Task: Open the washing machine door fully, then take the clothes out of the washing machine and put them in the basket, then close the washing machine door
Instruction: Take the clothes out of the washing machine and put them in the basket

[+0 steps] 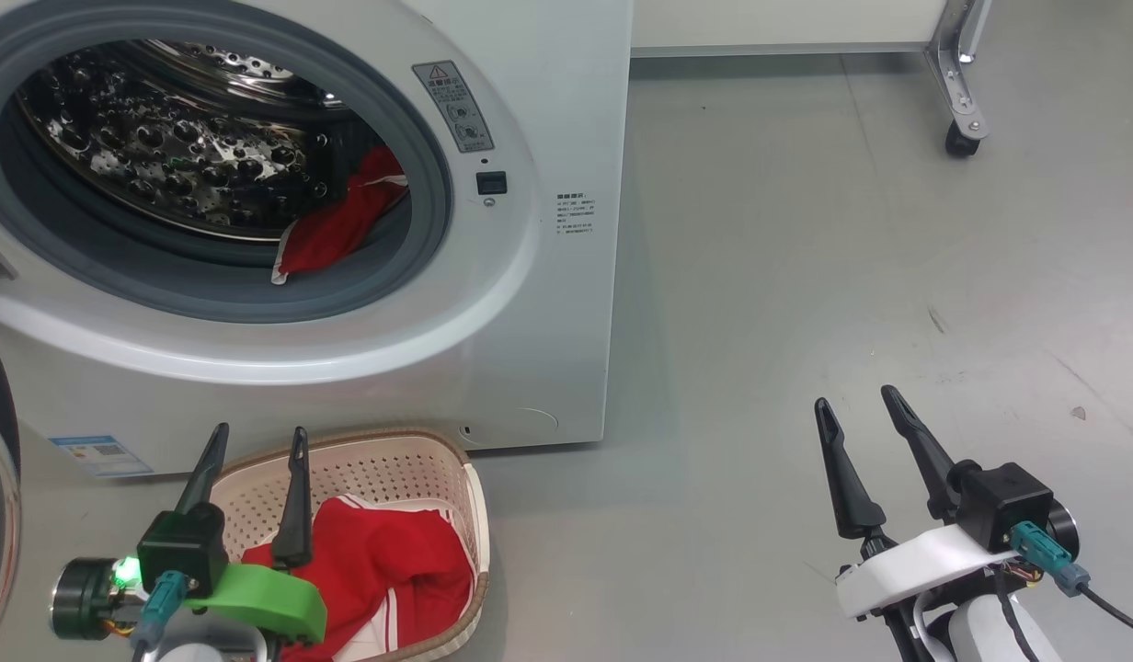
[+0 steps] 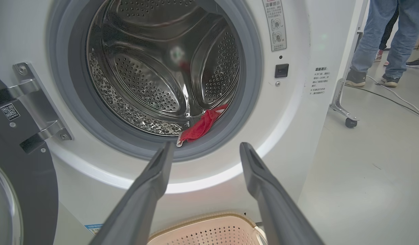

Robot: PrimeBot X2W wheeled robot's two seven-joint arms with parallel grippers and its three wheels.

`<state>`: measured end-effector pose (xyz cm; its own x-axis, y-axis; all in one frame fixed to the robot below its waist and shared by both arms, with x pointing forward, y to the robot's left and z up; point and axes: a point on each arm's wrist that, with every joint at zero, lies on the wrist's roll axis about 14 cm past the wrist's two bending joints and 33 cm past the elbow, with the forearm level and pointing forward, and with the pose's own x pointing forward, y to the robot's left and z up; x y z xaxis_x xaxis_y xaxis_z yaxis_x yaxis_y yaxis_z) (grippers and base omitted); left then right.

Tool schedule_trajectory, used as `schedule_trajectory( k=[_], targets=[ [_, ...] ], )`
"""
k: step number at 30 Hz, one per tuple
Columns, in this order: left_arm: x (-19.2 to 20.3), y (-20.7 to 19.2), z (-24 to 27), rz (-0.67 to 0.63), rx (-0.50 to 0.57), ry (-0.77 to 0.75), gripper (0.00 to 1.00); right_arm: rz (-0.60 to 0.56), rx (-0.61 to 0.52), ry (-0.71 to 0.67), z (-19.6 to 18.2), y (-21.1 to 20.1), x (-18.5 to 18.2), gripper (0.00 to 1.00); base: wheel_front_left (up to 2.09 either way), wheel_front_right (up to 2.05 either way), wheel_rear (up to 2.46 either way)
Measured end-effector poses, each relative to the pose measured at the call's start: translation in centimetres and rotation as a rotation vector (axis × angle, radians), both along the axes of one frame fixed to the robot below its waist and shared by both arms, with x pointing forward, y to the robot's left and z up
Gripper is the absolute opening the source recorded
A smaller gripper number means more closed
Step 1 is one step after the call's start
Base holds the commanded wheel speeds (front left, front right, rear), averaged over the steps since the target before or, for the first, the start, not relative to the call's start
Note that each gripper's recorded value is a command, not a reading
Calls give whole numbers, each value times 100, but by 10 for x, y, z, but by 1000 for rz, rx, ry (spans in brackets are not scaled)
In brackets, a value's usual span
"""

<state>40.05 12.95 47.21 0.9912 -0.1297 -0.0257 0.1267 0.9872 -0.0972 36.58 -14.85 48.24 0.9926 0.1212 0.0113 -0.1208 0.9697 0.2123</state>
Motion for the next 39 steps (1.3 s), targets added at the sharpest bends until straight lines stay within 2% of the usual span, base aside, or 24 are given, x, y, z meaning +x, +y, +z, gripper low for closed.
schedule_trajectory(
  k=[31,39],
  targets=[
    [10,-1,-17,4,-10,39,100,8,-5,48,-17,2,8,100,0,0,0],
    [40,5,-25,21,-13,43,100,36,-18,118,-42,11,14,100,0,0,0]
  ],
)
